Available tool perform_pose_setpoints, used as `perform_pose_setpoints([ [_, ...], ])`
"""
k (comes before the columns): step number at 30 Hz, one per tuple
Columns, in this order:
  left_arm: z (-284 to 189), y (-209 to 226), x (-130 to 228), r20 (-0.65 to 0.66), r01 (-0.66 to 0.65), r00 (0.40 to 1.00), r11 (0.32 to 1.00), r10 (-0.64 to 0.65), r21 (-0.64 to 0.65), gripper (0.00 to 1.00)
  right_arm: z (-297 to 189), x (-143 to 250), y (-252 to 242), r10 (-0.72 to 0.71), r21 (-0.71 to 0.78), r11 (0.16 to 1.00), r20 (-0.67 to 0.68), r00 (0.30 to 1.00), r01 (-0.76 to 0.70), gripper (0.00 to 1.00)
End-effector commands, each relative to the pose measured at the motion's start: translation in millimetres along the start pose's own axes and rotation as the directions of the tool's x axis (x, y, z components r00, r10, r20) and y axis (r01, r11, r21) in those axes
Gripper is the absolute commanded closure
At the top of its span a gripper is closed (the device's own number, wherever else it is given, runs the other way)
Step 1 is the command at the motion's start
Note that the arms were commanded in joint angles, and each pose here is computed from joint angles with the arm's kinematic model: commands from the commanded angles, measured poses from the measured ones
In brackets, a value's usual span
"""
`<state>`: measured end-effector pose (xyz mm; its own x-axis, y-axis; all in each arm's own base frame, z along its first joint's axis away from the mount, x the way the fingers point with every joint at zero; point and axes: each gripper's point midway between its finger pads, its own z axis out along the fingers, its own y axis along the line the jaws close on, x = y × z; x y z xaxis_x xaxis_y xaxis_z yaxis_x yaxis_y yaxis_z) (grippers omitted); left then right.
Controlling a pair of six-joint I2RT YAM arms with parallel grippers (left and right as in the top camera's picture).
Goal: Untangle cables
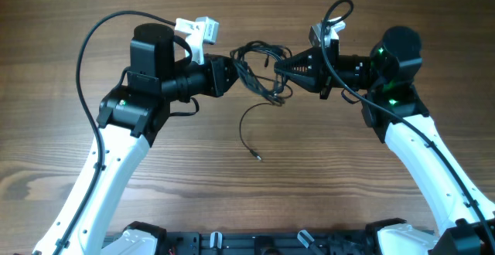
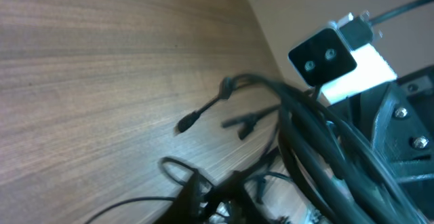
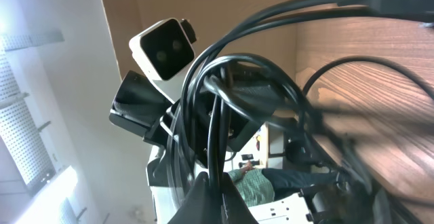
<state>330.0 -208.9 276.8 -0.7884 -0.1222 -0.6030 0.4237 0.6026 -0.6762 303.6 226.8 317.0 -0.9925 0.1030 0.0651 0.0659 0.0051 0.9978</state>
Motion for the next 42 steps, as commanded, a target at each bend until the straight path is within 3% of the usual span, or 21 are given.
perform_pose_setpoints([
  [1, 2, 2, 4, -0.014, 0.008, 1.0, 1.0, -0.008, 0.0, 0.96, -1, 1, 12, -0.042, -0.012, 0.999, 0.007, 0.999, 0.042, 0.96],
  [10, -18, 50, 25, -0.074, 0.105, 0.99, 0.98, -0.119, -0.166, 0.96, -30, -56, -7, -0.053, 0.055, 0.998, 0.303, 0.951, 0.038, 0.96],
  [15, -46, 84, 20, -0.024, 0.195, 0.978, 0.949, -0.207, -0.247, 0.96, -62, -83, -70, -0.051, 0.26, 0.961, 0.493, 0.868, -0.091, 0.96],
  [18, -58, 95, 13, 0.019, 0.223, 0.974, 0.937, -0.226, -0.268, 0.96, -76, -85, -101, -0.084, 0.374, 0.915, 0.538, 0.839, -0.148, 0.96],
  [24, -77, 114, 4, 0.087, 0.272, 0.962, 0.915, -0.258, -0.297, 0.96, -98, -77, -142, -0.082, 0.498, 0.819, 0.593, 0.801, -0.285, 0.96],
  [29, -79, 118, 1, 0.102, 0.271, 0.962, 0.911, -0.252, -0.311, 0.96, -100, -74, -148, -0.177, 0.585, 0.786, 0.523, 0.834, -0.2, 0.95],
  [33, -85, 126, -6, 0.136, 0.268, 0.962, 0.901, -0.235, -0.342, 0.96, -117, -65, -170, -0.197, 0.671, 0.697, 0.519, 0.832, -0.253, 0.95],
  [36, -88, 130, -5, 0.142, 0.281, 0.959, 0.894, -0.246, -0.348, 0.95, -112, -54, -174, -0.249, 0.73, 0.668, 0.401, 0.882, -0.143, 0.82],
  [39, -87, 129, -2, 0.133, 0.289, 0.957, 0.891, -0.258, -0.351, 0.87, -104, -44, -174, -0.266, 0.74, 0.671, 0.301, 0.916, -0.048, 0.77],
  [42, -88, 130, 3, 0.122, 0.3, 0.954, 0.886, -0.274, -0.355, 0.56, -103, -34, -179, -0.247, 0.751, 0.66, 0.261, 0.933, -0.035, 0.72],
])
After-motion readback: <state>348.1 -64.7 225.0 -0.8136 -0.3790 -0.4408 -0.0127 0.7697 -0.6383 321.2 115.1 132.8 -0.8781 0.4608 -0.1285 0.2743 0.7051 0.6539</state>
